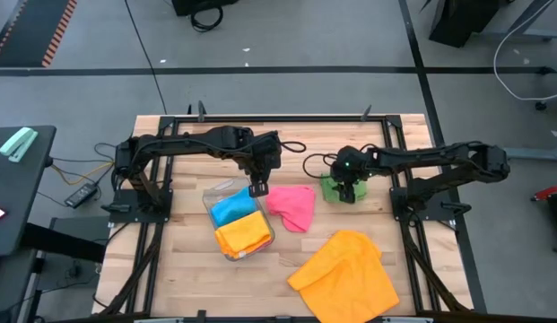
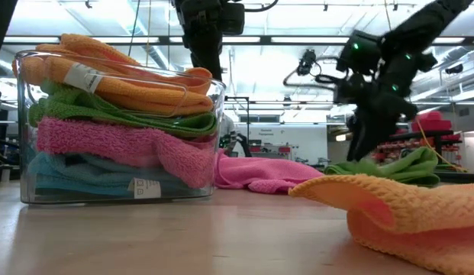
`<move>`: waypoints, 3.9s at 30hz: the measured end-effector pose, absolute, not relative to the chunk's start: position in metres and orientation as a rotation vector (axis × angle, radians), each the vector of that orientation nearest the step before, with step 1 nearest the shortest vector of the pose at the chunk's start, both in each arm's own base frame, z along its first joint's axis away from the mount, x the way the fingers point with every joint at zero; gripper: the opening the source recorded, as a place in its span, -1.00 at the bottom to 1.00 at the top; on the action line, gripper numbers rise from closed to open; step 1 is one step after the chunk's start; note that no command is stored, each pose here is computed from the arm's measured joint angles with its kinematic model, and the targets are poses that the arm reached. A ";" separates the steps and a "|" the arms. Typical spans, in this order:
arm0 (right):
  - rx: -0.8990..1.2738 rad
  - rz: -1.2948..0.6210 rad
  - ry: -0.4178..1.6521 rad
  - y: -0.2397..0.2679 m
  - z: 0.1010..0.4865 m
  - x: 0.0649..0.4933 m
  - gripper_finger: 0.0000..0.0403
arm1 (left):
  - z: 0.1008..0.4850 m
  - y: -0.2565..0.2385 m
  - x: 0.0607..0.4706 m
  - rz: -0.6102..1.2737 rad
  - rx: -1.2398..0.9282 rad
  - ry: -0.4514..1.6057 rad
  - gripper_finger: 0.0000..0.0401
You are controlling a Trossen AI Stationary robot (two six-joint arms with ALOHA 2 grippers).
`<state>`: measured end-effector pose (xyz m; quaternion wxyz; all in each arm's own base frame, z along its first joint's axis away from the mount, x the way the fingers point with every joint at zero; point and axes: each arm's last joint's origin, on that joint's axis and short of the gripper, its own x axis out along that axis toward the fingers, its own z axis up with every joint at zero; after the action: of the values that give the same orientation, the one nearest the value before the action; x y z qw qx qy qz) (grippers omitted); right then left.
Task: Fold microfiber towels
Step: Fold the green towel, then put the green towel into the transparent bin
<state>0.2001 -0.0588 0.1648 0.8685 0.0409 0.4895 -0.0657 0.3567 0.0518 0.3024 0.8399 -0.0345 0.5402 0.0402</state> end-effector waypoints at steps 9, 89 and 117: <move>0.078 -0.065 0.946 -0.046 0.161 0.206 0.05 | 0.302 0.052 0.357 0.083 -0.070 1.141 -0.88; 0.474 0.325 1.509 -0.129 0.130 0.248 0.04 | 0.303 0.052 0.358 0.063 -0.037 1.134 -0.87; 0.501 0.227 1.299 -0.105 0.195 0.238 -0.94 | 0.334 0.057 0.320 0.095 -0.065 1.159 -0.93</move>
<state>0.2378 -0.1054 0.1951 0.7614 0.2304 0.5970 0.1044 0.3196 0.0569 0.3338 0.8352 -0.0306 0.5472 0.0448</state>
